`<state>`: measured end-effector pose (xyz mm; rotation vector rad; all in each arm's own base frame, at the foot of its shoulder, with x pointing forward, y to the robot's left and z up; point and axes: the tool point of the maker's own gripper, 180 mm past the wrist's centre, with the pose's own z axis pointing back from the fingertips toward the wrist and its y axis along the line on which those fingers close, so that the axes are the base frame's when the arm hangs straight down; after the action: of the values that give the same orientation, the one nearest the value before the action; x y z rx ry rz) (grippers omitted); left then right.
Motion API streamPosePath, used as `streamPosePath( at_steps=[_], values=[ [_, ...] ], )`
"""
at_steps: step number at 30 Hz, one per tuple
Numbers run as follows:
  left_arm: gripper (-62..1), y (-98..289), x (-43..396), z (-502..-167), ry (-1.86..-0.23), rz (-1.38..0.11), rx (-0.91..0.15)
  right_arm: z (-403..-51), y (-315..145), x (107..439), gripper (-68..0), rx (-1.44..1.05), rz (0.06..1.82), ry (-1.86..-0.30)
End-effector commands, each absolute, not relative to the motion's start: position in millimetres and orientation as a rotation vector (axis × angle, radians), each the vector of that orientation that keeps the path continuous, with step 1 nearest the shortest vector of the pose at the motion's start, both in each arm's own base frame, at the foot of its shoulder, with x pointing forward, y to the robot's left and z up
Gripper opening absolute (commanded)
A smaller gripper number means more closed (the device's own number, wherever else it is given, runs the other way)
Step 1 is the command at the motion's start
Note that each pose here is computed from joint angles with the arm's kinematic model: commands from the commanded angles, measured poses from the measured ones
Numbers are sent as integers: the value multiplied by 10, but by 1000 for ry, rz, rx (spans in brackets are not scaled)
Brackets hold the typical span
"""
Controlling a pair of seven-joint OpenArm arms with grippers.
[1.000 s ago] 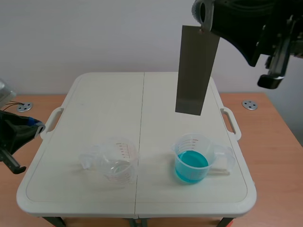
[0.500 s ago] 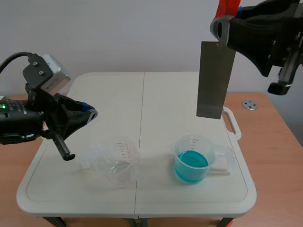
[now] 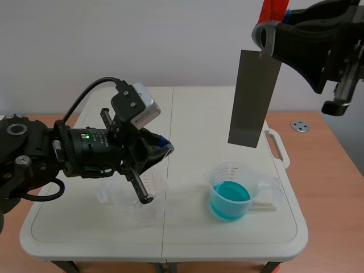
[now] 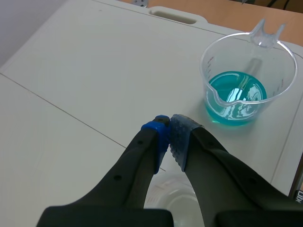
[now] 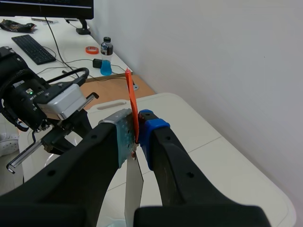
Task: Hold the metal plate by the orange handle, dip it into the blue solution, take it out and point at it, then put the plate back in the beaker on the left.
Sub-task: 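Point at the plate with the left hand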
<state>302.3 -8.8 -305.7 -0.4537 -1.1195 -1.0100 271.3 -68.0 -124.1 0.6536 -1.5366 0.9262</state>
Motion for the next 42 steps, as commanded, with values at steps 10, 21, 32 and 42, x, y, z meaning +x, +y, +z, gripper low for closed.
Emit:
streamPosePath(
  at_steps=[10,21,32,42],
  values=[
    [-567,-419,3055,-2902,-1174,-1082,-509,-1136,-646,2685,-662,681,932,-1571],
    [-567,-516,3038,-2765,-1240,-1088,-560,-1134,-642,2687,-662,684,926,-1574],
    [-567,-489,3047,-2776,-1238,-1088,-551,-1137,-639,2689,-662,685,921,-1575],
    [-567,331,3254,-2563,-1326,-939,-314,-1141,-639,2690,-662,683,922,-1572]
  ],
)
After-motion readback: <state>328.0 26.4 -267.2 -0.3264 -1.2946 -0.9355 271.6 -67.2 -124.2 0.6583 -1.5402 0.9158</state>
